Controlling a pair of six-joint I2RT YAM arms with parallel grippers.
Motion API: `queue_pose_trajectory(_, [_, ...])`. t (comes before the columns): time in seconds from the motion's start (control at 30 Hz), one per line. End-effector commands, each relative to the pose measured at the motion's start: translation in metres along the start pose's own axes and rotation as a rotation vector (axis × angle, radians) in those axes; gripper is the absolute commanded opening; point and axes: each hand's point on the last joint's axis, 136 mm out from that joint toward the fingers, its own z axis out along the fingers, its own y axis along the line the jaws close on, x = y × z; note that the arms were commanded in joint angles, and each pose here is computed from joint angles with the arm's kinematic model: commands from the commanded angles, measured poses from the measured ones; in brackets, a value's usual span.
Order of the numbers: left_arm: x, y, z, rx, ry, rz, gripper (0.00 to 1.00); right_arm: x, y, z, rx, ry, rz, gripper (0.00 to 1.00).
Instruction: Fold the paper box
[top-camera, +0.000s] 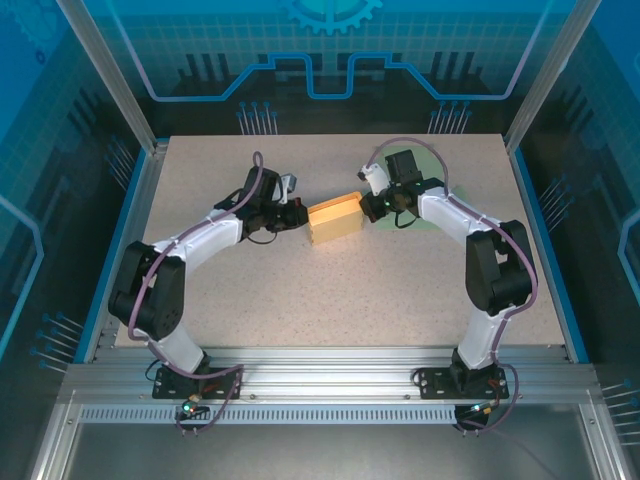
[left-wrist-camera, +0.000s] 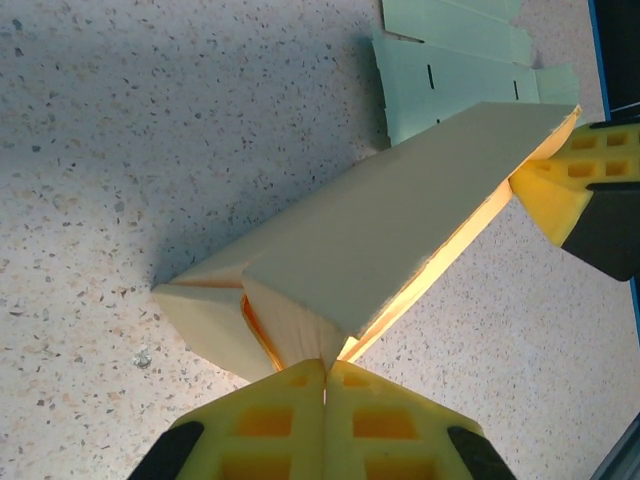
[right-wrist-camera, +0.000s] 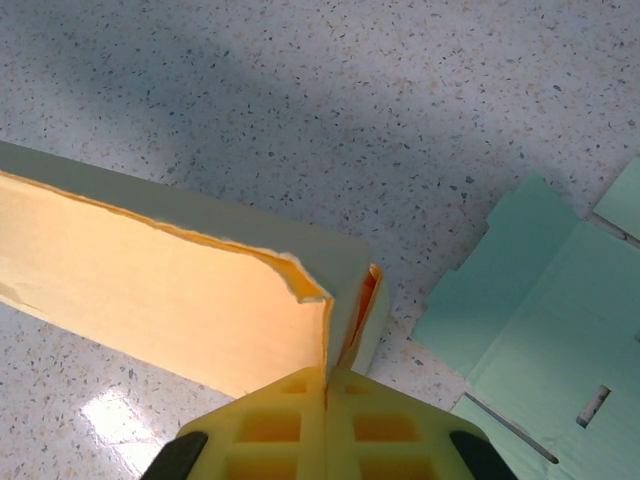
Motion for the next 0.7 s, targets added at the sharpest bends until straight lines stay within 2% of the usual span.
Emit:
queue_pose_trajectory(0.0, [0.012, 0.003, 0.003, -0.008, 0.021, 0.021, 0.00, 0.031, 0.013, 0.018, -0.052, 0.113, 0.011, 0.00])
queue_pose_trajectory(0.17, [0.017, 0.006, 0.013, -0.013, 0.034, 0.019, 0.00, 0.031, 0.014, 0.016, -0.050, 0.111, 0.007, 0.00])
queue_pose_trajectory(0.5, [0.021, 0.027, 0.022, -0.106, 0.006, 0.052, 0.00, 0.026, 0.018, 0.009, -0.029, 0.072, 0.032, 0.00])
queue_pose_trajectory(0.67, [0.016, 0.026, 0.027, -0.141, -0.027, 0.078, 0.00, 0.023, 0.021, 0.008, -0.019, 0.060, 0.033, 0.04])
